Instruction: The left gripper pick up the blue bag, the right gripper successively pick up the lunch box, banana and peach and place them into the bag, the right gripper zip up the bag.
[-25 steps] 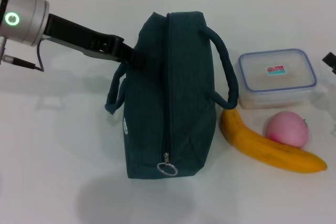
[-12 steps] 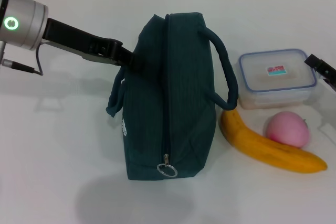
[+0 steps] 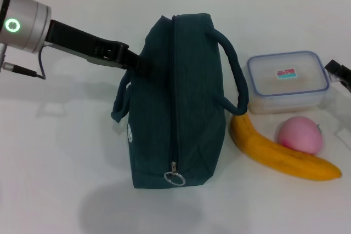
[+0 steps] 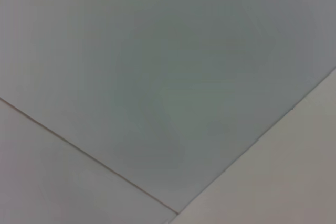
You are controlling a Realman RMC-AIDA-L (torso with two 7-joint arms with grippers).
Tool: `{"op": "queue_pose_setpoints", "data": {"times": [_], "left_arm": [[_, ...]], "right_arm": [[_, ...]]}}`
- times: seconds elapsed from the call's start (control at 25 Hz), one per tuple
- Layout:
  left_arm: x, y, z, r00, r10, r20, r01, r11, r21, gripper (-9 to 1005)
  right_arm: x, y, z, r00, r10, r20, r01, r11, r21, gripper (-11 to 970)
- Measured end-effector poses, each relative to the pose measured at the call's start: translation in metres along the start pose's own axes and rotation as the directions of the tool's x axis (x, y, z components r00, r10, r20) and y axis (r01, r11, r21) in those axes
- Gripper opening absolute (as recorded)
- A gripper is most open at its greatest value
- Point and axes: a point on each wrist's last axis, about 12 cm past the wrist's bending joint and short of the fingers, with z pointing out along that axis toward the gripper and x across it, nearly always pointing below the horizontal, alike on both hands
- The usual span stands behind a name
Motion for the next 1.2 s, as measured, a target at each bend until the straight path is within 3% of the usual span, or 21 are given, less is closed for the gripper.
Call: {"op": "queue_pose_setpoints", "data": {"times": [0.36,0.72,0.88,0.96,1.0,1.2], "left_arm": [[-0.0008,0.0007,-0.0002,1.000,0.017,0.007,-0.017,1.000,-0.006,50],[-0.0018,0.0012,-0.0011,1.000,0.023,0.011,-0.023,1.000,-0.012,50],[-0.0047,0.0011,-0.0014,0.999,0.030,0.019,-0.030,0.999,-0.020,50],[-0.0054,0.0013,-0.0016,0.999,0.034,0.023,-0.033,0.999,-0.023,50],[-0.0057,0.0014,-0.0017,0.999,0.035,0.024,-0.034,0.999,-0.025,50],[-0.0070,0.0014,-0.0014,0.999,0.044,0.029,-0.043,0.999,-0.028,50]], "right_arm": [[-0.0020,0.0045,-0.0005,0.997,0.061,0.038,-0.059,0.997,-0.039,96],[-0.0050,0.0010,-0.0005,0.957,0.278,0.078,-0.277,0.961,-0.026,103],[-0.0051,0.0015,-0.0006,0.912,0.402,0.074,-0.400,0.915,-0.041,106],[-0.0054,0.0017,-0.0019,0.870,0.488,0.074,-0.485,0.873,-0.055,108],[-0.0065,0.0022,-0.0040,0.830,0.552,0.079,-0.547,0.834,-0.076,109],[-0.0087,0.0061,-0.0071,0.796,0.599,0.087,-0.587,0.799,-0.135,112]]}}
